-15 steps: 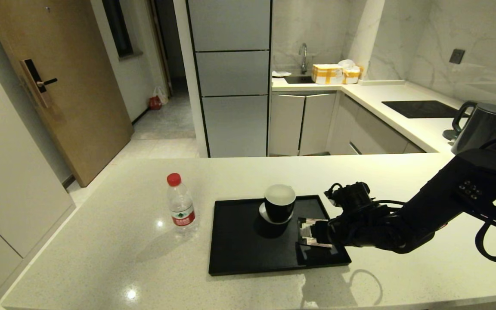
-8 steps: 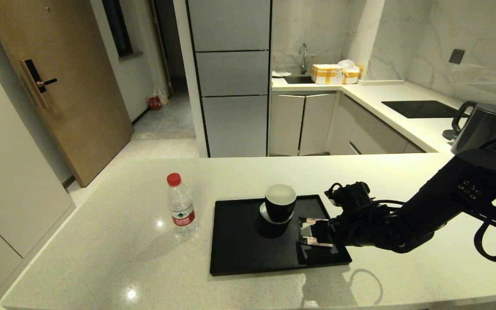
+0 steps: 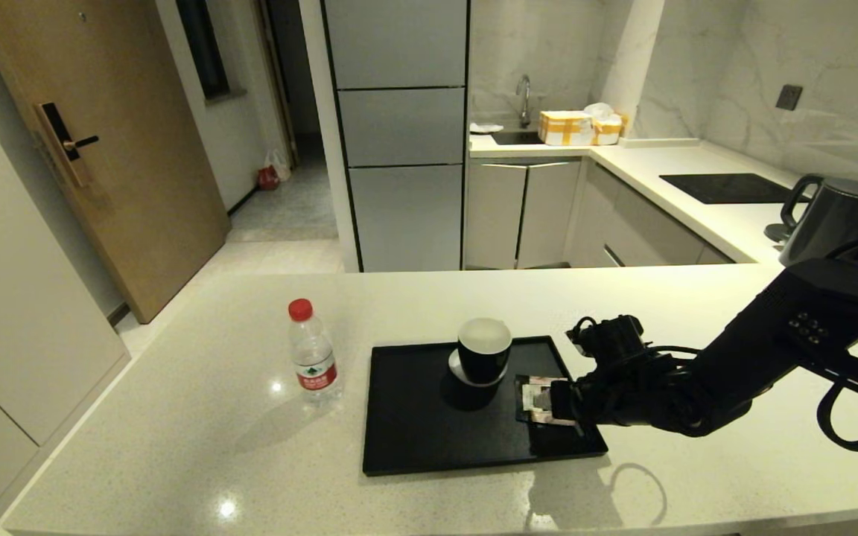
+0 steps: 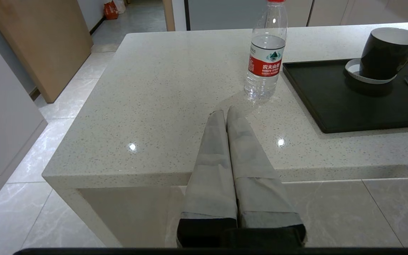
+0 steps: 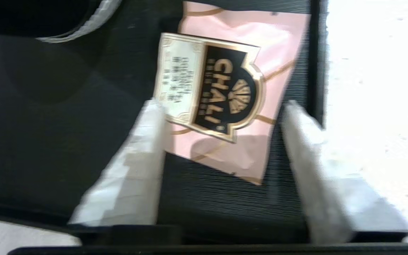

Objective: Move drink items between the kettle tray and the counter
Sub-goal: Pick up the tea bag

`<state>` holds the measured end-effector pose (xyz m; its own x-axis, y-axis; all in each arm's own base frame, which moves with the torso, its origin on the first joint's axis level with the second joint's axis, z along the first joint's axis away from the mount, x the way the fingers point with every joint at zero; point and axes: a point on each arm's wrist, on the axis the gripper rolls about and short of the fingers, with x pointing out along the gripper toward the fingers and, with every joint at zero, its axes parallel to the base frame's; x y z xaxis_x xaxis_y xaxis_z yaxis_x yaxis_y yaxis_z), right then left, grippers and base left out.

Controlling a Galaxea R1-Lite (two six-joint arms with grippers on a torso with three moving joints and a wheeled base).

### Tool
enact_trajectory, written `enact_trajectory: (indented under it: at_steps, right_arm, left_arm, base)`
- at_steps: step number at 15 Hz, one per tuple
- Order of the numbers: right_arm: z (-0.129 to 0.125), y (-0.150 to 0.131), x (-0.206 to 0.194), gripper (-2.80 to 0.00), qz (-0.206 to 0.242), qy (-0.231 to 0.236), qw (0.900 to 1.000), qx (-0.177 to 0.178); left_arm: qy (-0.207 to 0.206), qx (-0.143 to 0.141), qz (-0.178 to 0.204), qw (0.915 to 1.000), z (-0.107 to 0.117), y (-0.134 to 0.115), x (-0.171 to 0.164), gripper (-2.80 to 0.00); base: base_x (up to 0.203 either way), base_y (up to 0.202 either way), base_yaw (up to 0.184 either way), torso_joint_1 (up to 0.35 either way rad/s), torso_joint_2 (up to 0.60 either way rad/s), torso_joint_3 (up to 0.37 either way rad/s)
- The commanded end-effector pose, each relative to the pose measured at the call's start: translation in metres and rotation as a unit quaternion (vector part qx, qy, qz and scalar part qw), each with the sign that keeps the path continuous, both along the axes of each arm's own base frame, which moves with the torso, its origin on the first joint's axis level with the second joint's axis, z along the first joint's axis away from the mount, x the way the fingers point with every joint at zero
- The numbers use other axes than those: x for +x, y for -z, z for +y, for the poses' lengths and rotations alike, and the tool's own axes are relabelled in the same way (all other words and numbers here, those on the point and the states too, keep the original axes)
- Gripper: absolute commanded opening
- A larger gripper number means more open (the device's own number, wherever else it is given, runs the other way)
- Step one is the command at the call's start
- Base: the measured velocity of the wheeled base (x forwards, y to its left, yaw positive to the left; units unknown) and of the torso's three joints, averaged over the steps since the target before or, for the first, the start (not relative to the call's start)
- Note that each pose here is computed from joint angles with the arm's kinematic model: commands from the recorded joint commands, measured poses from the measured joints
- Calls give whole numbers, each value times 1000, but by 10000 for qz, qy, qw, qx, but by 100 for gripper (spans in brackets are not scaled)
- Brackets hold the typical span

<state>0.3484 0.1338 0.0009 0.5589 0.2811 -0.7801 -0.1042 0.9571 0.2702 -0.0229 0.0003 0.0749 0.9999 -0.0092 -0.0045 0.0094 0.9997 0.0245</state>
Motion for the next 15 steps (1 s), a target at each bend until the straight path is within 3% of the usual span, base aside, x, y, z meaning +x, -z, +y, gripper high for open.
enact_trajectory:
  at_steps: [1,12,15]
  right_arm:
    - [1,1,0,-280,9,-17,10000,23]
    - [1,-1,-1,-280,4,-12,10000,29]
    - [-1,-31,-4,-280,-275,164,9991,292]
  left_arm:
    - [-8,0,3,10000,0,0,0,-280]
    - [0,0,8,10000,0,0,0,-280]
    - [0,0,8,10000,0,0,0,-280]
  base:
    - [0,0,0,0,0,0]
    - [0,0,0,0,0,0]
    - [0,0,0,0,0,0]
